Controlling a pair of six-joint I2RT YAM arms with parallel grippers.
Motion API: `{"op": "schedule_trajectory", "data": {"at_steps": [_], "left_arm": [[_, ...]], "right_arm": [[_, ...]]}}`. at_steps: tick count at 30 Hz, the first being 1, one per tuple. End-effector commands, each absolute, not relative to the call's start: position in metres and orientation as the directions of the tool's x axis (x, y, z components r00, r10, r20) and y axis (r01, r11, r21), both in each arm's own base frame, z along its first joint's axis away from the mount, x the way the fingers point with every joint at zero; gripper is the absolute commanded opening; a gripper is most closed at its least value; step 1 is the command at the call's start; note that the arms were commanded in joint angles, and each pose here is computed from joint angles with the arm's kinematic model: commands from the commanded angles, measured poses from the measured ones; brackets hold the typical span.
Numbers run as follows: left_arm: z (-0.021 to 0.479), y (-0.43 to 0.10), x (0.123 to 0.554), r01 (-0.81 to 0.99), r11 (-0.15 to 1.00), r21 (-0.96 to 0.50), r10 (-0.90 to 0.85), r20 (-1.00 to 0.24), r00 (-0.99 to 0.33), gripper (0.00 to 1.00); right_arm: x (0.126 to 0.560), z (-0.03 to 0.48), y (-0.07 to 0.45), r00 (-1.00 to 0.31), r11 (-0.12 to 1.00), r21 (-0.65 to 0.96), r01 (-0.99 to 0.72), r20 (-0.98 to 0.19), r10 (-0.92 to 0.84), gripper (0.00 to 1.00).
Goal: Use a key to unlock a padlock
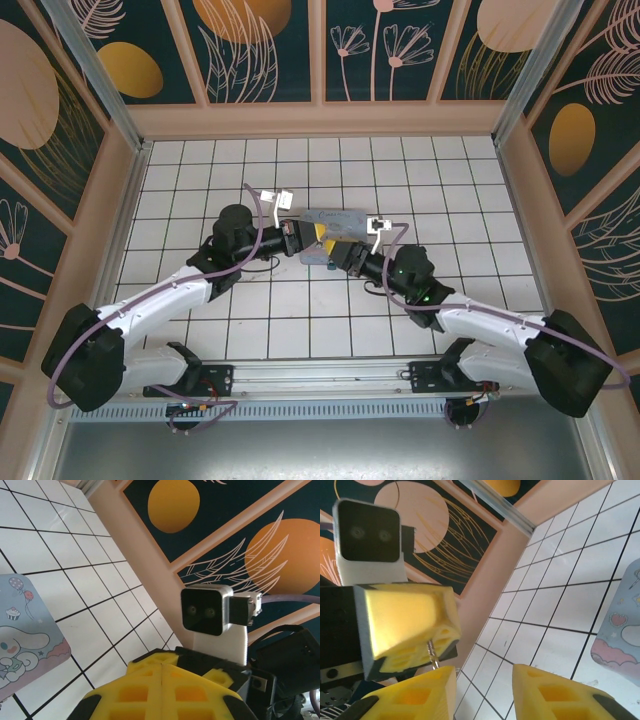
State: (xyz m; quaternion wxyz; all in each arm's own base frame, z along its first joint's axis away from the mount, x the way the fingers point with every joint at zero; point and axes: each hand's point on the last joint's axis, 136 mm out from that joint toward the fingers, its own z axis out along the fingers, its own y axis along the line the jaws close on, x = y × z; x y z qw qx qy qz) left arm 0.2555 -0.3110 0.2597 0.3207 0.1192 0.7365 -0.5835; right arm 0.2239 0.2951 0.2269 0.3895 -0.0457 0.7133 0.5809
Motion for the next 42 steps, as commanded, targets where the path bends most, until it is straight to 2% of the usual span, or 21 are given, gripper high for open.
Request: {"op": "schedule_trajectory", "data": {"at_steps": [1, 10, 13, 16, 18, 20, 23, 26, 34, 39, 42], "left_arm": [[0.289, -0.312, 0.250, 0.623, 0.240, -0.745, -0.215, -0.666, -0.714, 0.00], [0.287, -0.310, 0.255, 0.594, 0.256, -0.763, -0.245, -0.646, -0.723, 0.00], [0.285, -0.308, 0.261, 0.542, 0.262, -0.799, -0.284, -0.600, -0.748, 0.00], [0.290, -0.304, 0.264, 0.486, 0.220, -0.846, -0.352, -0.534, -0.769, 0.00], [0.294, -0.300, 0.268, 0.445, 0.195, -0.874, -0.399, -0.485, -0.778, 0.00], [0.295, -0.294, 0.274, 0.390, 0.194, -0.900, -0.455, -0.434, -0.777, 0.00], [0.296, -0.286, 0.283, 0.308, 0.195, -0.931, -0.519, -0.365, -0.773, 0.00], [0.288, -0.279, 0.291, 0.199, 0.217, -0.956, -0.570, -0.290, -0.769, 0.00], [0.260, -0.277, 0.296, 0.022, 0.259, -0.966, -0.588, -0.176, -0.790, 0.00], [0.250, -0.274, 0.291, -0.003, 0.266, -0.964, -0.587, -0.159, -0.794, 0.00], [0.249, -0.272, 0.289, -0.008, 0.262, -0.965, -0.592, -0.154, -0.791, 0.00]], "right_arm": [[0.218, 0.261, 0.306, -0.655, 0.238, 0.764, -0.599, -0.639, 0.404, 0.34], [0.213, 0.262, 0.310, -0.650, 0.228, 0.762, -0.606, -0.639, 0.410, 0.33], [0.213, 0.260, 0.304, -0.638, 0.225, 0.768, -0.600, -0.629, 0.444, 0.33], [0.212, 0.263, 0.291, -0.612, 0.196, 0.776, -0.599, -0.602, 0.514, 0.34], [0.210, 0.268, 0.284, -0.595, 0.176, 0.774, -0.608, -0.591, 0.545, 0.37], [0.210, 0.273, 0.282, -0.582, 0.166, 0.771, -0.615, -0.586, 0.564, 0.45], [0.214, 0.278, 0.286, -0.563, 0.195, 0.771, -0.607, -0.589, 0.579, 0.57], [0.216, 0.280, 0.297, -0.551, 0.244, 0.762, -0.600, -0.615, 0.564, 0.61], [0.235, 0.268, 0.318, -0.546, 0.434, 0.748, -0.501, -0.663, 0.512, 0.61], [0.241, 0.258, 0.324, -0.565, 0.463, 0.750, -0.472, -0.661, 0.494, 0.59], [0.244, 0.254, 0.327, -0.574, 0.465, 0.753, -0.465, -0.657, 0.489, 0.54]]}}
